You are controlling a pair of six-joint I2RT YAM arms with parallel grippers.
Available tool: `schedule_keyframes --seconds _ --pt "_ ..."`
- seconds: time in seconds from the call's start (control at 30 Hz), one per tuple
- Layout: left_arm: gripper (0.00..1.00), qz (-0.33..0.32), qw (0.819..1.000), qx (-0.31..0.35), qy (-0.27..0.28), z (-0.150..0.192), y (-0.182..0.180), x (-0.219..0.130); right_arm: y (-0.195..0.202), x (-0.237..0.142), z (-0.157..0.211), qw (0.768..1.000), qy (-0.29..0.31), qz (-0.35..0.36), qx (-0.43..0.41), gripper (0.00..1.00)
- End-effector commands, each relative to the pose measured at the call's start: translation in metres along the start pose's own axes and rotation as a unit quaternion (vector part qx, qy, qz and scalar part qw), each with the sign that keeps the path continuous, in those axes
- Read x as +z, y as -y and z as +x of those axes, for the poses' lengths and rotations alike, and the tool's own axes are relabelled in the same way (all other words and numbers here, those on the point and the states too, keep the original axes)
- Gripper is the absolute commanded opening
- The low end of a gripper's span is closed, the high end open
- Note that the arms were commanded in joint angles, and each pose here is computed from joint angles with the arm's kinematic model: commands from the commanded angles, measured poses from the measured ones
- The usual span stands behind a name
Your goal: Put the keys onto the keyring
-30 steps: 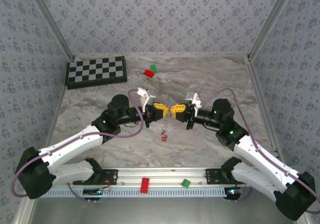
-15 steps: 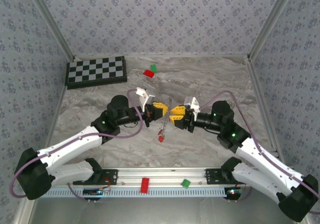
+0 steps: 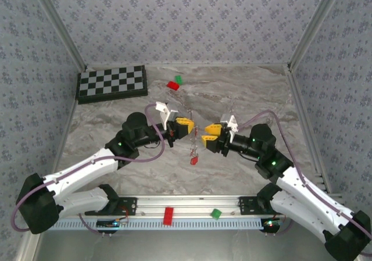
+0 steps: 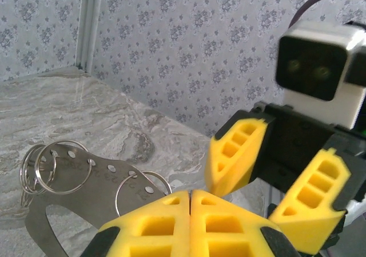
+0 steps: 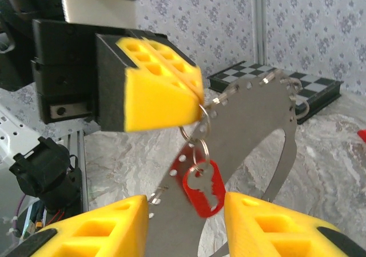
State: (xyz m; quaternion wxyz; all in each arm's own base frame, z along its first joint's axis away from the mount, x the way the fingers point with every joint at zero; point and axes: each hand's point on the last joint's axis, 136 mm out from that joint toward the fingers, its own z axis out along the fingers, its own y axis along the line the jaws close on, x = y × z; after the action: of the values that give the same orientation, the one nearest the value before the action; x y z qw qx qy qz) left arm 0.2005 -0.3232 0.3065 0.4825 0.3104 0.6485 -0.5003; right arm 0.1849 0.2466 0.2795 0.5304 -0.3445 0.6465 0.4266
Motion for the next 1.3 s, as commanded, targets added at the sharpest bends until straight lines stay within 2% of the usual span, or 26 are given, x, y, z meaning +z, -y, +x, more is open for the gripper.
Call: schedule_keyframes --seconds 0.0,0.47,0.67,0.77,1.07,1.27 --pt "0.0 0.031 0.998 0.019 0.055 -0.031 0.018 -0.007 0.001 0.001 -0.019 0.999 0.042 0.001 0.015 0.39" --pt "0.0 0.053 0.996 0.002 0.066 -0.038 0.025 -0.006 -0.004 0.004 -0.038 0.997 0.078 -0.003 0.006 0.39" --pt "0.0 0.055 0.996 -0.001 0.068 -0.039 0.027 -0.008 -0.005 0.008 -0.036 0.998 0.068 -0.011 0.004 0.36" --pt "0.0 0.055 0.996 -0.001 0.07 -0.04 0.027 -0.008 -0.007 0.008 -0.035 0.998 0.066 -0.016 0.002 0.31" --pt "0.0 0.049 0.996 -0.003 0.079 -0.043 0.024 -0.006 -0.022 0.01 -0.025 0.998 0.033 -0.056 0.005 0.28" --pt "0.0 0.051 0.996 -0.006 0.077 -0.041 0.023 -0.004 -0.007 0.002 -0.04 0.998 0.061 -0.01 0.03 0.43"
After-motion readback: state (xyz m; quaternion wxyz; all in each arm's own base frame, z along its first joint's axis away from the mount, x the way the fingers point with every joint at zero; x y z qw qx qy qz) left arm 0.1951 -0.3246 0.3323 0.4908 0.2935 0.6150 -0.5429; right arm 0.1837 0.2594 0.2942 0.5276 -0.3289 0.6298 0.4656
